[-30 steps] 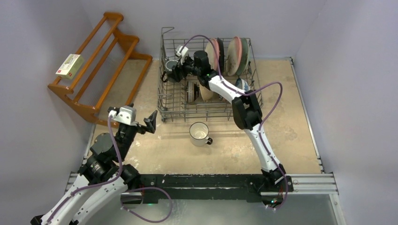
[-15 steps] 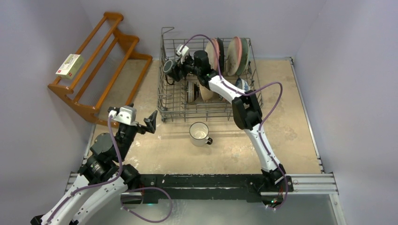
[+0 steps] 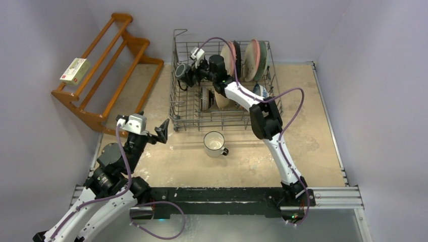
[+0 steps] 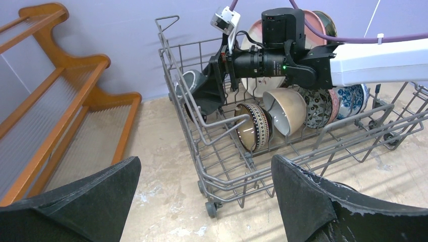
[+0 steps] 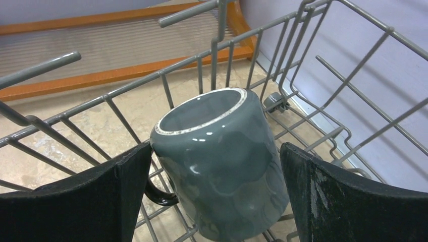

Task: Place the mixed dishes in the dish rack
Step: Turn the cup upside down in the dish rack.

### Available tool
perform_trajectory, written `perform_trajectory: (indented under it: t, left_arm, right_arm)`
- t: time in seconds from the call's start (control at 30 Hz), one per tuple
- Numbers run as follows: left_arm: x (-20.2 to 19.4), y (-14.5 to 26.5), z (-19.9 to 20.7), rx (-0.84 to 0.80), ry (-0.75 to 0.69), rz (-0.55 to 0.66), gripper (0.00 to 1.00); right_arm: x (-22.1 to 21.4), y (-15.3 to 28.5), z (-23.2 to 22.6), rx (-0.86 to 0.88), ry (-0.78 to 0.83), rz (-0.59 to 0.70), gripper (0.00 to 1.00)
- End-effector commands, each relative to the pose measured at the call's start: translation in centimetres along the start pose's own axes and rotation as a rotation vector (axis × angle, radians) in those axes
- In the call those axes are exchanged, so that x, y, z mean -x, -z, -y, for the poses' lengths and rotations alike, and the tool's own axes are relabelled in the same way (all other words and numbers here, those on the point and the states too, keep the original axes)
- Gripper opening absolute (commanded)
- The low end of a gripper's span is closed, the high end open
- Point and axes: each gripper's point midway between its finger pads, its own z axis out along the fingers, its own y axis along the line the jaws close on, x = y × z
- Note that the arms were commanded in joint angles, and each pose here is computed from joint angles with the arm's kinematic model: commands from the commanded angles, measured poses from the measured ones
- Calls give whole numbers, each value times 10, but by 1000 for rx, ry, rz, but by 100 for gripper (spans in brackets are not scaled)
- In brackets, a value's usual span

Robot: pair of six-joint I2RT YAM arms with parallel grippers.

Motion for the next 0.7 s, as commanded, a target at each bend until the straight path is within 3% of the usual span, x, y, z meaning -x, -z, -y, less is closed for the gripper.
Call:
perform_trajectory:
  t: [0.0,0.4,0.67]
  left_arm:
    - [6,-2,0,0,16,18,99]
    - [5,-1,1,-2,17,17,99]
    - [4,-2,-1,13,23,18,99]
  right_arm:
    - [88,21,6,-47,47,164,99]
    - [124,46,-1,-64,65,214,99]
    - [153,88,-12,-111,-26,281,99]
